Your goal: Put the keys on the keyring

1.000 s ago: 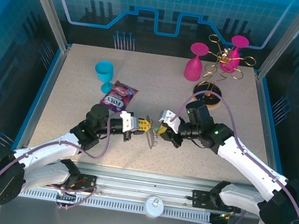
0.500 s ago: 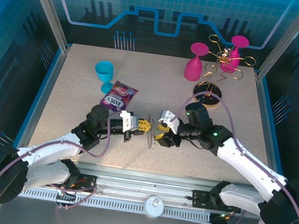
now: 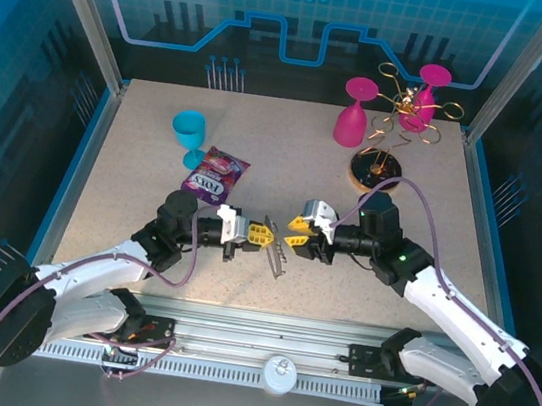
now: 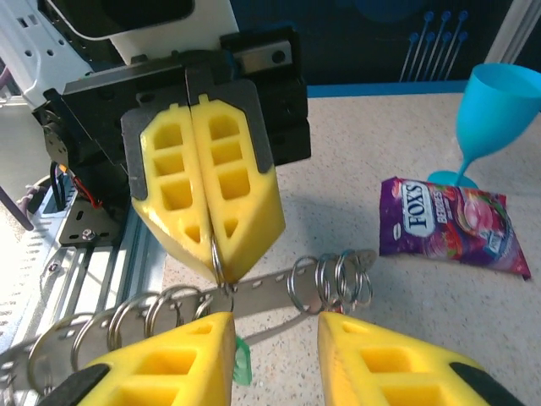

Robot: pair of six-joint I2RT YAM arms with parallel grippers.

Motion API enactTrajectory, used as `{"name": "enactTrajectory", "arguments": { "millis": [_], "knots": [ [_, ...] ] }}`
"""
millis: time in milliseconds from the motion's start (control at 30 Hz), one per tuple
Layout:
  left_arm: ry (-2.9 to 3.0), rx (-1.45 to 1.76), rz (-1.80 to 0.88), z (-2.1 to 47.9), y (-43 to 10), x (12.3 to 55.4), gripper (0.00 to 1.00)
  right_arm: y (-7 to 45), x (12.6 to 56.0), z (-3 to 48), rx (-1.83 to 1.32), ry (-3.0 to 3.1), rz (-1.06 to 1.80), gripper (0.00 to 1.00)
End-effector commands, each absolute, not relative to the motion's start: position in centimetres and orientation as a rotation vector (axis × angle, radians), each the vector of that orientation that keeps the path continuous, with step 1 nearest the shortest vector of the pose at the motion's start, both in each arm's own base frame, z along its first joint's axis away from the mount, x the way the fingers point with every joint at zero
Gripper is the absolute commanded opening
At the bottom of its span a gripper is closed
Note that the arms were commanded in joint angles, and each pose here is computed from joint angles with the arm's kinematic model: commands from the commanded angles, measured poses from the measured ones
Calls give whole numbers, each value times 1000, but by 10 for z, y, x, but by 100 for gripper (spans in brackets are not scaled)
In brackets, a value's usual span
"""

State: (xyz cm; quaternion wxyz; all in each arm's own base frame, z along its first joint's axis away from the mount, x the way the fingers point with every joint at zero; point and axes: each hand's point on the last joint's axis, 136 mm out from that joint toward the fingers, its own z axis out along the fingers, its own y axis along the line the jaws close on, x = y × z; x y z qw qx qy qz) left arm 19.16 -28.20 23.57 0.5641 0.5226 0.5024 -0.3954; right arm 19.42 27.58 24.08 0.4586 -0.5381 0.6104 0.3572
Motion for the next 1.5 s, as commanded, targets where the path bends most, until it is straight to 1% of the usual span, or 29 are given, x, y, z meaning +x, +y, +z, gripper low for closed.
{"name": "enactTrajectory", "arguments": {
  "millis": [0,233,400,567,700,733,900,933,967,1033,1133,1233,1367,1467],
  "knots": [
    [1124,1242,-957,242,-282,185,0,288,188,248,-1363,1392,905,31],
    [1119,1234,-957,245,-283,188,0,295,183,233,-1400,1411,924,30],
    [1113,1226,-960,247,-283,188,0,299,186,230,-1408,1405,927,25],
    [1103,1214,-985,251,-285,188,0,306,187,233,-1413,1380,948,15],
    [1101,1207,-1007,251,-286,188,0,311,186,238,-1420,1349,969,2],
    [1103,1208,-1007,251,-286,188,0,312,186,239,-1422,1341,972,0],
    [1169,1195,-964,243,-283,195,0,308,186,246,-1437,1350,937,0],
    [1199,1197,-939,240,-282,199,2,306,186,247,-1442,1365,922,0],
    [1243,1202,-907,236,-281,203,7,304,187,247,-1450,1385,903,0],
    [1306,1217,-840,229,-278,210,12,299,187,244,-1475,1445,872,0],
    [1365,1269,-756,222,-275,215,14,295,183,237,-1564,1529,815,0],
    [1416,1349,-691,213,-273,214,12,295,176,230,-1669,1597,778,0],
    [1447,1406,-645,207,-272,214,1,301,173,237,-1765,1622,715,0],
    [1454,1432,-624,207,-272,214,0,307,172,248,-1779,1604,706,0]
  ]
}}
